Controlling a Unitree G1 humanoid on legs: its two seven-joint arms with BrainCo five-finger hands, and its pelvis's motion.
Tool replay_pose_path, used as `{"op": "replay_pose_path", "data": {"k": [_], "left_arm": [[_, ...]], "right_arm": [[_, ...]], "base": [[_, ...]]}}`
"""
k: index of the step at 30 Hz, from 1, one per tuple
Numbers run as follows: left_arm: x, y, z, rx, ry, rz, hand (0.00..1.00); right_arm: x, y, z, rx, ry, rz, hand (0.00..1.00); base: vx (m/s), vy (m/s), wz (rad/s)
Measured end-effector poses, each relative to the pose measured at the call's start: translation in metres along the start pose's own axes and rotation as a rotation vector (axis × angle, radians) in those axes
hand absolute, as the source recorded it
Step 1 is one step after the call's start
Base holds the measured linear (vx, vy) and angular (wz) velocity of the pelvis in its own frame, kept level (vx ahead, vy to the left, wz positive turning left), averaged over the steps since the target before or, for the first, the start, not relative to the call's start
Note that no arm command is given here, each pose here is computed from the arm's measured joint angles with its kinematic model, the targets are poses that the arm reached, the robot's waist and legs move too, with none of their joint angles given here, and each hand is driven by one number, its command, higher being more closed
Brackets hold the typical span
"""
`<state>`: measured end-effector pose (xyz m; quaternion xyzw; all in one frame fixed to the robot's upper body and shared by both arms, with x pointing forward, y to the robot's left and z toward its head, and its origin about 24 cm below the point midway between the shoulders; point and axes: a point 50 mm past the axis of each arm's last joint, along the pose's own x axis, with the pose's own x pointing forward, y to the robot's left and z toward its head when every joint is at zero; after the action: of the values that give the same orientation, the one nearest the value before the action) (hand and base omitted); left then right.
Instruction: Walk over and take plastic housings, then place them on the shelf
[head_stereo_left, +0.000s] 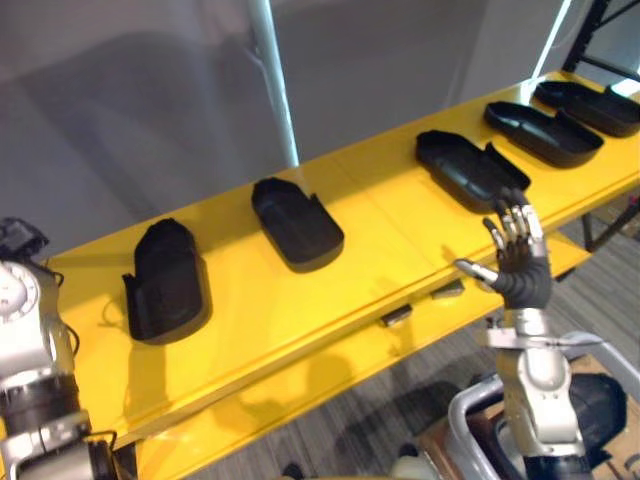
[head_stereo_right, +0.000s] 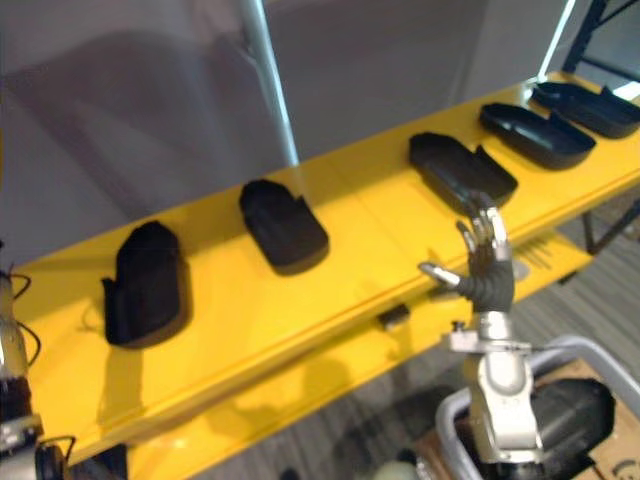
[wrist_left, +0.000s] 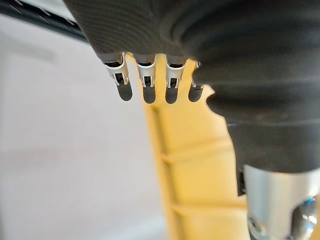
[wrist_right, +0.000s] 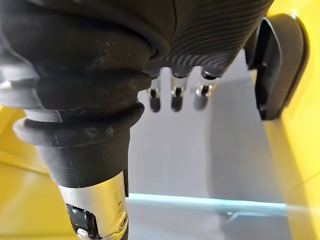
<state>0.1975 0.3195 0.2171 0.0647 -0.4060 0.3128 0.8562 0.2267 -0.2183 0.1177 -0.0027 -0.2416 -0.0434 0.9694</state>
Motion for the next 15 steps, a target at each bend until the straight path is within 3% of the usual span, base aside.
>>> {"op": "replay_pose_path", "data": {"k": [4,9,12,15], "left_arm": [[-0.049,0.004,0.000,-0.047,0.143,-0.250,0.00],[-0.098,-0.003,-0.015,-0.091,0.460,-0.714,0.00],[-0.118,-0.004,-0.028,-0.104,0.654,-0.880,0.00],[-0.125,0.004,-0.043,-0.075,0.798,-0.949,0.00]], "right_arm": [[-0.010,-0.010,0.000,-0.007,0.021,-0.065,0.00],[-0.014,-0.013,0.006,-0.031,0.019,-0.051,0.00],[-0.013,-0.015,0.009,-0.049,0.014,-0.028,0.00],[-0.011,-0.018,0.012,-0.077,0.012,-0.007,0.00]], "base": [[0.02,-0.008,0.15],[0.00,0.000,0.01],[0.00,0.000,0.01],[0.00,-0.001,0.08]]}}
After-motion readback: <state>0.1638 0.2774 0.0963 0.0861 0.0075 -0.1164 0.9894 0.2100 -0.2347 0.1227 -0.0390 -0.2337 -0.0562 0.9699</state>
